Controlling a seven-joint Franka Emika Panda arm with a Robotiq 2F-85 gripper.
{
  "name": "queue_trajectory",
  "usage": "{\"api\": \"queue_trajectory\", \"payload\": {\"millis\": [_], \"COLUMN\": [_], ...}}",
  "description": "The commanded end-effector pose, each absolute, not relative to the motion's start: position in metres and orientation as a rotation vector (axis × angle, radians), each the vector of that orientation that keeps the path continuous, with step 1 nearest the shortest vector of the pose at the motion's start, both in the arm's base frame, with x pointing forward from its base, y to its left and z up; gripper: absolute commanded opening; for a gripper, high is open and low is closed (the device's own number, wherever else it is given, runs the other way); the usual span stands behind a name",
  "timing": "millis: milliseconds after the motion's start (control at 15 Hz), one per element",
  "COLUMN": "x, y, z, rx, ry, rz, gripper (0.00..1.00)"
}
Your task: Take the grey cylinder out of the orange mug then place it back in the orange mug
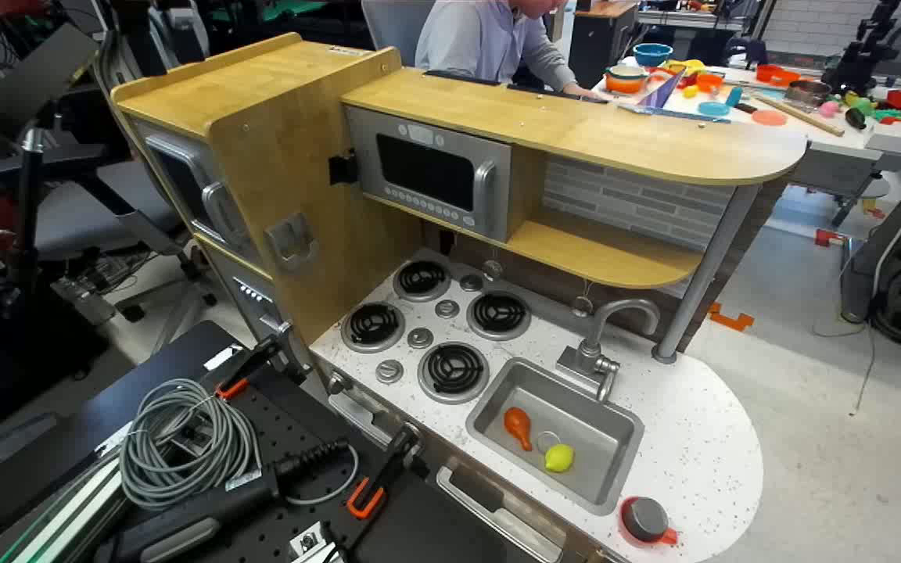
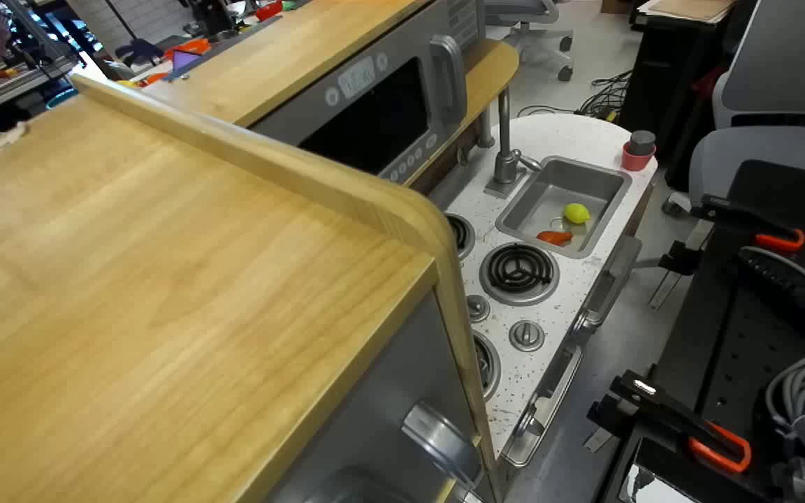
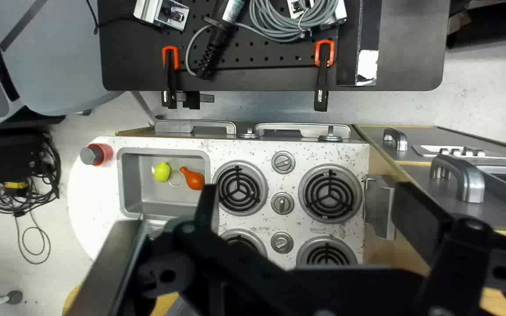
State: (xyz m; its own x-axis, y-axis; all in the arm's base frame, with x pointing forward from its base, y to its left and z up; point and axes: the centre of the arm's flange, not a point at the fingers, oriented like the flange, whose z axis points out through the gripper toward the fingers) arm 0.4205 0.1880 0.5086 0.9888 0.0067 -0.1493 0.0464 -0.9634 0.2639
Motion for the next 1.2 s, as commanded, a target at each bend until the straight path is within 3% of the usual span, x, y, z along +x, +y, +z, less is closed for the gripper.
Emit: {"api": "queue_trajectory", "payload": {"millis": [0, 1133], "x": [0.4205, 0.4213], "y": [0.188, 0.185], "z": [0.5086, 0.5103], "rx": [2.863, 2.861], "ry": [0.039, 0.043], "rz": [-0.214, -0.217], "gripper": [1.0, 1.0]}}
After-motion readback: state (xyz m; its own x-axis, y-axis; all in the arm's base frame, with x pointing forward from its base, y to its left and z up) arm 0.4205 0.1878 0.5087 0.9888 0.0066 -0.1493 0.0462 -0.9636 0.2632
